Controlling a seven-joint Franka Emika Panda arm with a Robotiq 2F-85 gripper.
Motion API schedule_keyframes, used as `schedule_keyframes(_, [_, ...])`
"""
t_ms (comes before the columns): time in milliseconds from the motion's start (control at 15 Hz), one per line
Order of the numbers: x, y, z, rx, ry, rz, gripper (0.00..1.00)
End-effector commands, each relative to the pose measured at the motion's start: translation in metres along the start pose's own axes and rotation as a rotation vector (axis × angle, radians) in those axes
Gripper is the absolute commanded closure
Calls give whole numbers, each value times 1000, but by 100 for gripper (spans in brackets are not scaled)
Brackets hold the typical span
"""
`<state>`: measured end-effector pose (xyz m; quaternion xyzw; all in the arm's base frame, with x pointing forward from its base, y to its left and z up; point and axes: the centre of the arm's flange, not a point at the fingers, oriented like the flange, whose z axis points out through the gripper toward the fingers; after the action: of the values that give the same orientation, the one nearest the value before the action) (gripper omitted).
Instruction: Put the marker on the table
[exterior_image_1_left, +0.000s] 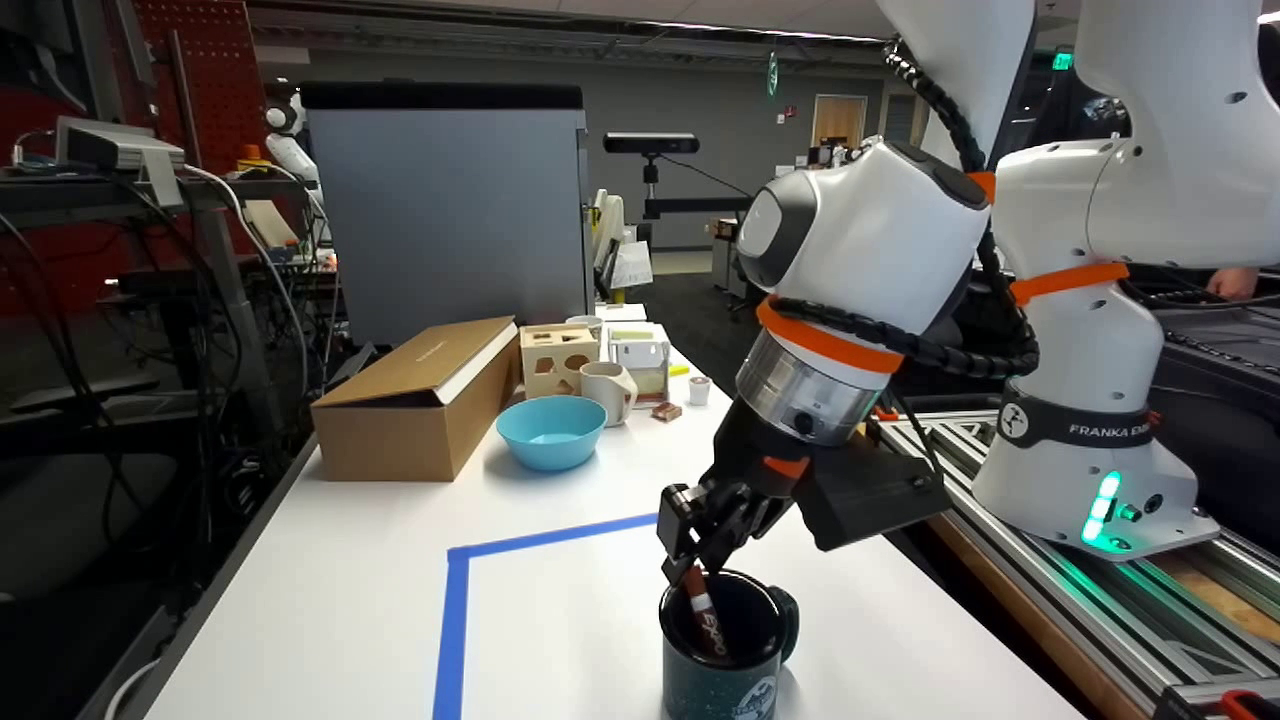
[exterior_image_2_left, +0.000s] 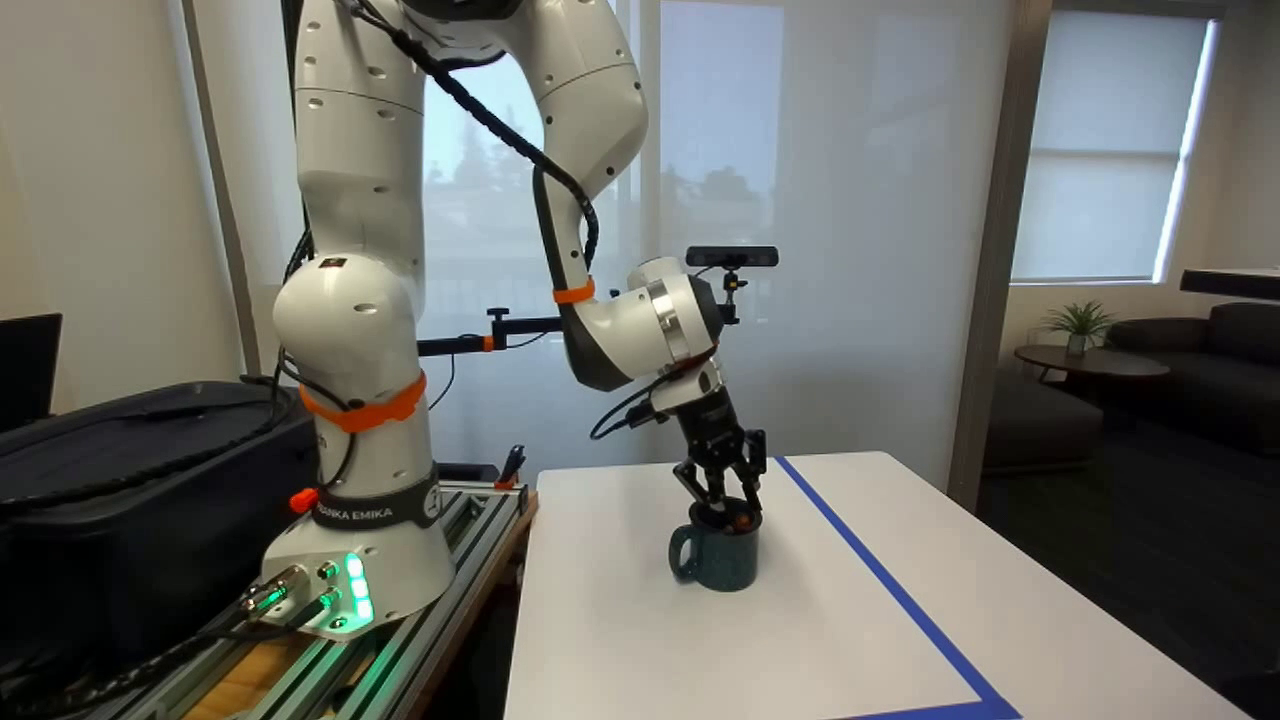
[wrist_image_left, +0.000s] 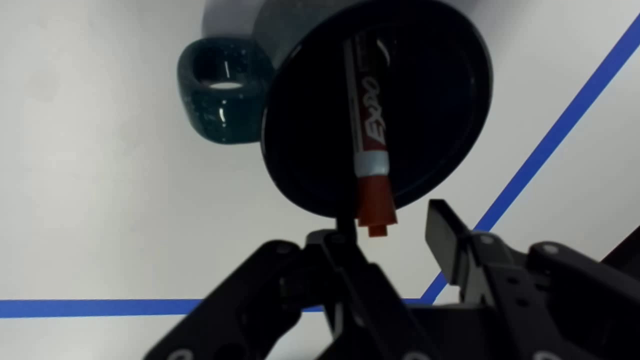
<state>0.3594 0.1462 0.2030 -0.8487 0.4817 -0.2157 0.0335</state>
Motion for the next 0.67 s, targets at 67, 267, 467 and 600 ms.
schedule_keyframes(67, [-12, 16, 24, 16, -22, 37, 56])
schedule_keyframes(267, [-11, 16, 24, 13, -19, 38, 82])
schedule_keyframes(467, [-10, 15, 20, 20, -16, 41, 99])
schedule_keyframes(600, [-10, 13, 15, 25, -21, 40, 95])
